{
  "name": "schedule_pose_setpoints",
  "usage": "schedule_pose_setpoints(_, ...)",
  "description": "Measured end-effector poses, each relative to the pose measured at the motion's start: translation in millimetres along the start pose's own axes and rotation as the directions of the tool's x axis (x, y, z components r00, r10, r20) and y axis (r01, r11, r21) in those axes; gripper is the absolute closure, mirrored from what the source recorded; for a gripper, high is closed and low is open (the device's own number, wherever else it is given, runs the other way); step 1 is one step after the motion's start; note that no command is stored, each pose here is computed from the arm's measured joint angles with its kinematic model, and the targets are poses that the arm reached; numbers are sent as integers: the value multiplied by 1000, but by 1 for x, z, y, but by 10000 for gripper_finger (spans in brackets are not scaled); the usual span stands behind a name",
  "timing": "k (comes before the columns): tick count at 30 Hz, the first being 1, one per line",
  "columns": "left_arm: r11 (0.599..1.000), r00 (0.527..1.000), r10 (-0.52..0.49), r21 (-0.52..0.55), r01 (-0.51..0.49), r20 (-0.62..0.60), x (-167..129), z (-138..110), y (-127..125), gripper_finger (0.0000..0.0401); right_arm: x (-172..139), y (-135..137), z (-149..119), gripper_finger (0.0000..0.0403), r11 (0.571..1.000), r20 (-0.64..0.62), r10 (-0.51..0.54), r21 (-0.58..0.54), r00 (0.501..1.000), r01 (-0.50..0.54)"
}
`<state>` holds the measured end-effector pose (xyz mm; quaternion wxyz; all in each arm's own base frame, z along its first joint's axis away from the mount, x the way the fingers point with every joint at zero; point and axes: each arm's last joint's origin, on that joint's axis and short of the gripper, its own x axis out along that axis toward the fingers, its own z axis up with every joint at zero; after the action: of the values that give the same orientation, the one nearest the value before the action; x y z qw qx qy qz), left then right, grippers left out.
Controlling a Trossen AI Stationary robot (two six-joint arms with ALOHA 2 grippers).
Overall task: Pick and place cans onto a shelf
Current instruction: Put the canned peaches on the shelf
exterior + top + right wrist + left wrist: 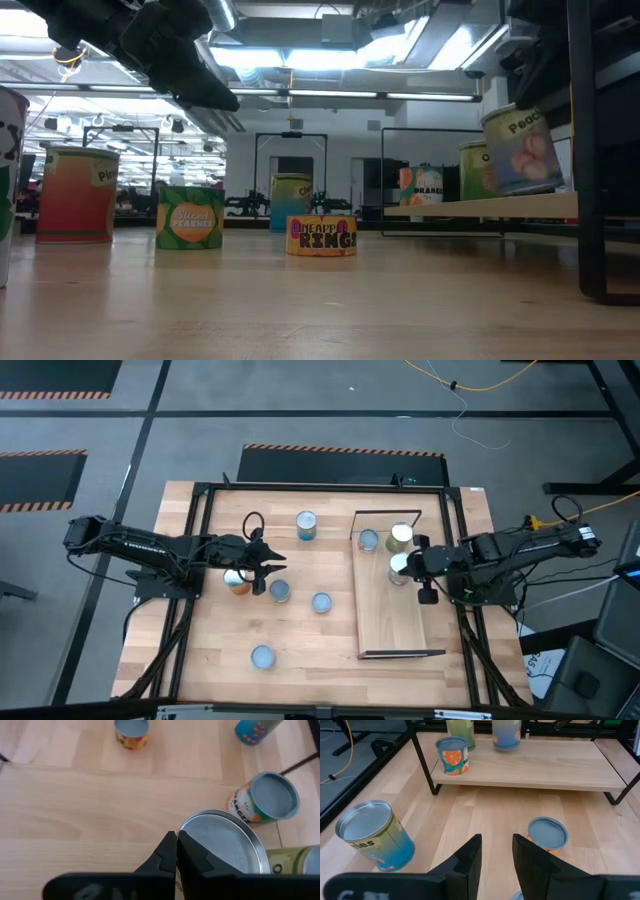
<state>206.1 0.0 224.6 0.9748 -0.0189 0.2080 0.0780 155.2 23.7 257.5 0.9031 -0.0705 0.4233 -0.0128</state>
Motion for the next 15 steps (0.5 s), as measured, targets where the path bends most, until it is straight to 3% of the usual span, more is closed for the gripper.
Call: schedule_pose_setpoints(15,1000,1000,0,0,0,0,0,0,0,299,11,-5,1,393,999,-56,-33,25,998,34)
